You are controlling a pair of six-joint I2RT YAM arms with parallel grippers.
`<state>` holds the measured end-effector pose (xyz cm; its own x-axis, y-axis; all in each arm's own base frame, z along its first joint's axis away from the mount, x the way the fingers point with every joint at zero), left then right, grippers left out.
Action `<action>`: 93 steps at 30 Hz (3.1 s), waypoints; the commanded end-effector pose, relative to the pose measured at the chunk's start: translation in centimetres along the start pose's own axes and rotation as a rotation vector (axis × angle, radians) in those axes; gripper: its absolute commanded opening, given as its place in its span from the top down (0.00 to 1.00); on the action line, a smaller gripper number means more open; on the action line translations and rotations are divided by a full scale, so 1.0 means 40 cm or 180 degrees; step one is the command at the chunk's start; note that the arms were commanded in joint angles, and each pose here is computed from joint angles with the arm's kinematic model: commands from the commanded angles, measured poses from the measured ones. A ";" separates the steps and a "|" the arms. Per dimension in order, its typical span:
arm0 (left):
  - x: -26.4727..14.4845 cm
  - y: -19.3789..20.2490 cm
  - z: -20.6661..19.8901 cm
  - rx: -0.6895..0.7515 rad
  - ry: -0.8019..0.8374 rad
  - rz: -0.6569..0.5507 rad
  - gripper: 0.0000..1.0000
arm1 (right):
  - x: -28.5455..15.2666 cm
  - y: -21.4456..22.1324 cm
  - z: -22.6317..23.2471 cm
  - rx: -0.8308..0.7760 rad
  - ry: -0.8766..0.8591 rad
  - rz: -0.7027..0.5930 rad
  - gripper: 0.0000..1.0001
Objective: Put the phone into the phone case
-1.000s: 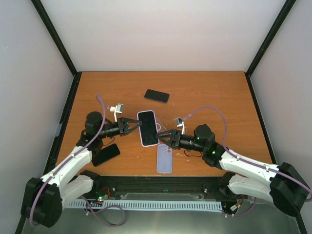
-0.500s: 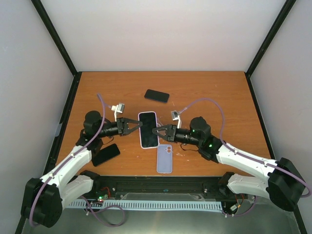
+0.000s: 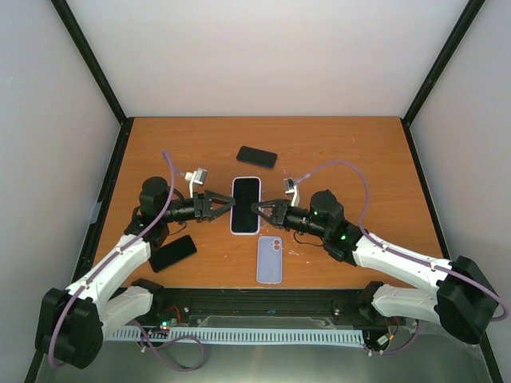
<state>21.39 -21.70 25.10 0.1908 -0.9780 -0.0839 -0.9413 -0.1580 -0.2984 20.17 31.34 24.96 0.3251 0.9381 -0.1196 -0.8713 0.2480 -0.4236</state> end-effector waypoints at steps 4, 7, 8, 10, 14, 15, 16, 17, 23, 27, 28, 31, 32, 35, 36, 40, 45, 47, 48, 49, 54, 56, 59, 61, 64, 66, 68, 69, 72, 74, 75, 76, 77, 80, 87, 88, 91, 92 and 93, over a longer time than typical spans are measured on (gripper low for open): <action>-0.006 0.024 -0.001 -0.0016 0.0034 0.0047 0.35 | -0.021 -0.096 0.046 0.0039 -0.0120 -0.0645 0.97; -0.007 0.030 0.008 -0.0061 -0.0005 0.0066 0.37 | -0.023 -0.109 0.045 0.0078 -0.0123 -0.0733 0.97; -0.006 0.031 0.012 -0.0073 -0.0022 0.0074 0.38 | -0.021 -0.110 0.046 0.0083 -0.0128 -0.0739 0.97; -0.004 0.032 0.021 -0.0107 -0.0056 0.0100 0.39 | -0.017 -0.114 0.044 0.0094 -0.0125 -0.0745 0.97; 0.003 0.037 0.039 -0.0176 -0.0085 0.0152 0.42 | -0.009 -0.116 0.045 0.0130 -0.0159 -0.0742 0.97; 0.004 0.037 0.041 -0.0184 -0.0088 0.0158 0.43 | -0.007 -0.115 0.043 0.0137 -0.0157 -0.0735 0.97; 0.006 0.037 0.041 -0.0187 -0.0086 0.0164 0.45 | -0.005 -0.116 0.041 0.0141 -0.0151 -0.0735 0.97; 0.007 0.038 0.042 -0.0193 -0.0085 0.0171 0.47 | -0.004 -0.116 0.039 0.0144 -0.0145 -0.0739 0.97; 0.011 0.038 0.049 -0.0227 -0.0104 0.0194 0.65 | 0.003 -0.118 0.028 0.0154 -0.0106 -0.0753 0.97; 0.012 0.031 0.064 -0.0239 -0.0231 0.0161 0.88 | 0.009 -0.115 0.014 0.0150 -0.0048 -0.0741 0.97; 0.013 0.028 0.067 -0.0230 -0.0278 0.0154 0.93 | 0.011 -0.114 0.008 0.0144 -0.0028 -0.0734 0.97; 0.013 0.015 0.083 -0.0233 -0.0469 0.0109 1.00 | 0.016 -0.110 -0.003 0.0129 0.0019 -0.0709 0.97; 0.012 0.010 0.085 -0.0215 -0.0519 0.0089 1.00 | 0.017 -0.109 -0.004 0.0122 0.0028 -0.0704 0.97; 0.012 0.004 0.085 -0.0185 -0.0554 0.0076 0.99 | 0.021 -0.104 -0.018 0.0118 0.0081 -0.0677 0.97; 0.012 0.003 0.084 -0.0184 -0.0552 0.0076 0.97 | 0.023 -0.102 -0.020 0.0115 0.0087 -0.0668 0.97; 0.012 0.002 0.079 -0.0172 -0.0524 0.0069 0.80 | 0.023 -0.095 -0.029 0.0059 0.0130 -0.0623 0.97; 0.007 -0.008 0.078 -0.0086 -0.0605 -0.0009 0.33 | -0.001 -0.088 -0.063 -0.0090 0.0302 -0.0486 0.97; 0.004 -0.016 0.086 -0.0054 -0.0705 -0.0067 0.18 | -0.018 -0.086 -0.081 -0.0177 0.0389 -0.0382 0.97; 0.002 -0.021 0.090 -0.0037 -0.0756 -0.0101 0.10 | -0.029 -0.083 -0.096 -0.0211 0.0468 -0.0319 0.97; 0.000 -0.025 0.095 -0.0019 -0.0810 -0.0127 0.02 | -0.042 -0.083 -0.109 -0.0264 0.0552 -0.0265 0.97; -0.011 -0.040 0.137 0.0007 -0.1141 -0.0216 0.00 | -0.147 -0.102 -0.198 -0.0452 0.1101 -0.0146 0.97; -0.016 -0.047 0.160 -0.0027 -0.1301 -0.0255 0.01 | -0.201 -0.122 -0.225 -0.0469 0.1228 -0.0180 0.97; -0.024 -0.053 0.204 -0.0118 -0.1524 -0.0303 0.01 | -0.272 -0.142 -0.275 -0.0418 0.1432 -0.0181 0.97; -0.033 -0.061 0.237 -0.0233 -0.1702 -0.0404 0.00 | -0.298 -0.141 -0.316 -0.0379 0.1600 -0.0072 0.97; -0.045 -0.071 0.268 -0.0351 -0.1841 -0.0506 0.00 | -0.332 -0.150 -0.383 -0.0161 0.1753 0.0032 0.97; -0.056 -0.077 0.289 -0.0453 -0.1919 -0.0590 0.00 | -0.337 -0.150 -0.414 0.0015 0.1700 0.0103 0.97; -0.066 -0.083 0.303 -0.0543 -0.1958 -0.0664 0.00 | -0.348 -0.159 -0.445 0.0139 0.1723 0.0105 0.97; -0.071 -0.083 0.311 -0.0588 -0.1978 -0.0695 0.01 | -0.351 -0.162 -0.461 0.0176 0.1758 0.0112 0.96; -0.083 -0.087 0.325 -0.0618 -0.2025 -0.0764 0.00 | -0.371 -0.172 -0.503 0.0241 0.1926 0.0096 0.94; -0.093 -0.089 0.336 -0.0631 -0.2090 -0.0789 0.01 | -0.382 -0.174 -0.528 0.0301 0.2005 0.0092 0.93; -0.098 -0.090 0.344 -0.0650 -0.2133 -0.0803 0.00 | -0.387 -0.175 -0.540 0.0331 0.2036 0.0091 0.92; -0.104 -0.088 0.353 -0.0680 -0.2180 -0.0815 0.01 | -0.392 -0.173 -0.553 0.0364 0.2078 0.0098 0.92; -0.109 -0.089 0.361 -0.0716 -0.2228 -0.0841 0.01 | -0.396 -0.171 -0.565 0.0395 0.2118 0.0105 0.91; -0.124 -0.085 0.383 -0.0849 -0.2311 -0.0892 0.00 | -0.409 -0.166 -0.601 0.0461 0.2278 0.0113 0.88; -0.200 -0.069 0.460 -0.1340 -0.2795 -0.1238 0.00 | -0.431 -0.160 -0.645 0.0607 0.2565 0.0063 0.75; -0.209 -0.066 0.466 -0.1372 -0.2829 -0.1283 0.01 | -0.435 -0.161 -0.648 0.0621 0.2610 0.0048 0.73; -0.244 -0.062 0.479 -0.1515 -0.2956 -0.1505 0.01 | -0.448 -0.158 -0.654 0.0663 0.2734 0.0011 0.61; -0.258 -0.059 0.483 -0.1597 -0.3008 -0.1588 0.01 | -0.453 -0.158 -0.654 0.0672 0.2768 -0.0004 0.54; -0.271 -0.057 0.486 -0.1677 -0.3048 -0.1663 0.01 | -0.457 -0.156 -0.654 0.0686 0.2797 -0.0014 0.50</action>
<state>27.32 -10.44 8.58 0.4836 -0.4233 -0.7661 -0.7477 -0.6548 -0.1103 28.50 7.35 5.55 0.3758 0.4903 -0.7864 -0.9124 0.3444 -0.2212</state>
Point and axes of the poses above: each gripper's point midway between its finger pads, its own x axis out along the fingers, its own z axis along the line the jaws close on, y = z × x, the point moved 1 cm from there along -x, back along the fingers, and after that the axes turned 4 degrees about -x, right-handed, at the moved point
